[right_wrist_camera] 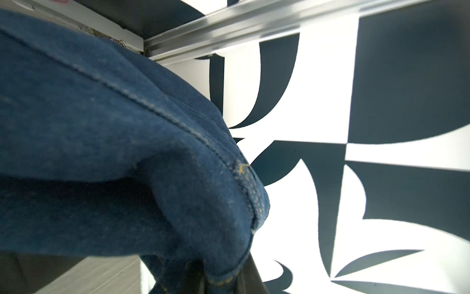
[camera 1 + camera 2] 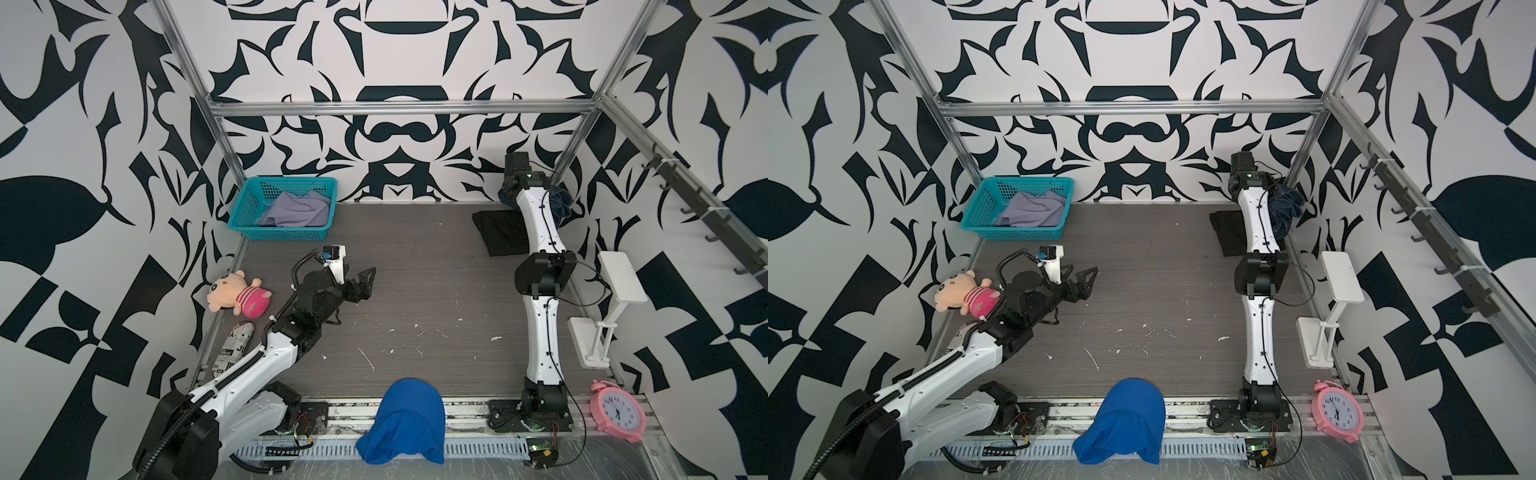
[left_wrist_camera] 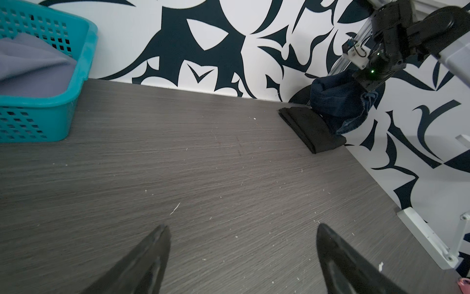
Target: Fold and stack the skirts
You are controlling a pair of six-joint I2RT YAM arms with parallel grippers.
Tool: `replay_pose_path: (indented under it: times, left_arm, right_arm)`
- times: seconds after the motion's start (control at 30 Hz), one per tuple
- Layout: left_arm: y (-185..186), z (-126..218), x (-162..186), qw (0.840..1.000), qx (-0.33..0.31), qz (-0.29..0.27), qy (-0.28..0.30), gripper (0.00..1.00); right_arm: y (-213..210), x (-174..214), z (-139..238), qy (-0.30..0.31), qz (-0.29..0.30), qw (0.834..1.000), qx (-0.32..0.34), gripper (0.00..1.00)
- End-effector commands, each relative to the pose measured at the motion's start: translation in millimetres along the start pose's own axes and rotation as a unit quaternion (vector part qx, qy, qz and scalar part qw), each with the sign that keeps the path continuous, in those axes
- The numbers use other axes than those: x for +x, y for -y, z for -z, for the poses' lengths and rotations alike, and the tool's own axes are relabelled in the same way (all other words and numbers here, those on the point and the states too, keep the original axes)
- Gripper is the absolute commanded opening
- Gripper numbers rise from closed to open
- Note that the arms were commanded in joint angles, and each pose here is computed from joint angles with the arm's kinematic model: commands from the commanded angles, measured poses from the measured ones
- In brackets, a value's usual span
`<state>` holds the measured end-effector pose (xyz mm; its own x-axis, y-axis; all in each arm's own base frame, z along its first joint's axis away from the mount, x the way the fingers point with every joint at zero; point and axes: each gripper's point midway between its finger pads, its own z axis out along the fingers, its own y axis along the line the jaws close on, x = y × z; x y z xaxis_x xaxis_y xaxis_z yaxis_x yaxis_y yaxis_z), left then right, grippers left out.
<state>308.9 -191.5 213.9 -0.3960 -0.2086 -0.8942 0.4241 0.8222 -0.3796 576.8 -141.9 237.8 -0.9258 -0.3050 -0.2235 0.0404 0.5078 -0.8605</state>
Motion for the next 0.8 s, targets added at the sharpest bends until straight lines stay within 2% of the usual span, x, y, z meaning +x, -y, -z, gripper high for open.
replay_pose_path:
  times: [0.0,0.23,0.47,0.77]
  left_arm:
    - [3,0,-7,1.000,0.005,-0.003,0.004,0.92]
    - [2,8,-7,1.000,0.003,0.005,0.008,0.92]
    - [-2,16,-7,1.000,-0.011,-0.007,0.008,0.92]
    - [-2,11,-1,1.000,-0.008,-0.005,-0.004,0.92]
  right_arm:
    - [48,1,43,0.026,-0.097,0.995,0.029,0.00]
    - [7,7,37,0.004,-0.143,0.990,-0.004,0.00]
    - [-45,4,48,-0.004,-0.114,0.993,-0.015,0.00]
    - [-115,20,30,-0.048,-0.072,0.996,-0.019,0.00]
